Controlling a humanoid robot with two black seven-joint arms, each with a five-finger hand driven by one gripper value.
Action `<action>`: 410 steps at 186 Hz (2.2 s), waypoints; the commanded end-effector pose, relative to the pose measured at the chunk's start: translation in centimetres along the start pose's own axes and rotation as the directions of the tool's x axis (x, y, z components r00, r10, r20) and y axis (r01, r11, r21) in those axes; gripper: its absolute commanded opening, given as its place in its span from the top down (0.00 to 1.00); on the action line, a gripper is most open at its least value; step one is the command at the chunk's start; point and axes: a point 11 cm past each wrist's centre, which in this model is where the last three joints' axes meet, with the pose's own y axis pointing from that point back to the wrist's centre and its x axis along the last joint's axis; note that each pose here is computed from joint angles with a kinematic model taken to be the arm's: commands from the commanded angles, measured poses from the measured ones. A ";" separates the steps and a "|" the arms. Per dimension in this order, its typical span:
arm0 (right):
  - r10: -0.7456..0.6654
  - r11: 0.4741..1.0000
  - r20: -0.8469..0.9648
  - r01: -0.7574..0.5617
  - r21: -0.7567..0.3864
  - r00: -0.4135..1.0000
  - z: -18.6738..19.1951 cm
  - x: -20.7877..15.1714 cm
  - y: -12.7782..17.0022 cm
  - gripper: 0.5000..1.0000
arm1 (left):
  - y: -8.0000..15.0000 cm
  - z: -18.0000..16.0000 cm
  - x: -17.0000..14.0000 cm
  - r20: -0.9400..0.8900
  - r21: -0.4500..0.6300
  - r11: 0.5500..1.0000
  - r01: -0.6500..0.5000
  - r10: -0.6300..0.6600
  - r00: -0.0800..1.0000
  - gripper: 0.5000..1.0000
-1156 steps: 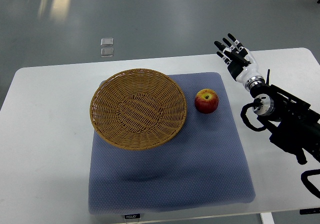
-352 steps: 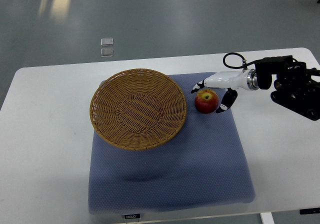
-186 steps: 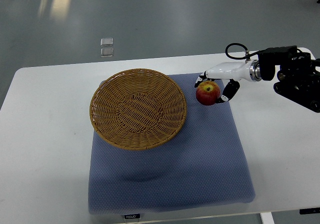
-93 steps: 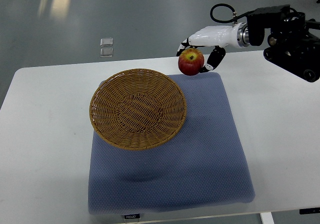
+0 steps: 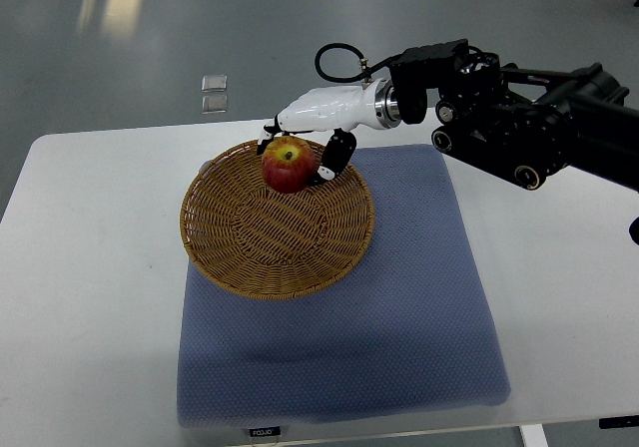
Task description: Place red apple in basket with right hand
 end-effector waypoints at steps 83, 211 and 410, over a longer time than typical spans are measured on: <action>-0.030 1.000 0.075 0.030 0.002 0.997 -0.3 -4.4 -2.8 0.48 | 0.0 0.0 0.0 0.000 0.000 1.000 -0.001 0.001 1.000 0.00; -0.009 1.000 0.090 0.009 0.000 0.996 -0.1 -4.2 -2.6 0.19 | 0.0 0.0 0.0 0.000 0.000 1.000 -0.001 0.001 1.000 0.00; 0.470 0.662 0.882 -0.642 -0.387 -0.046 11.0 0.4 8.3 0.16 | 0.0 0.0 0.0 0.000 0.000 1.000 -0.001 0.001 1.000 0.00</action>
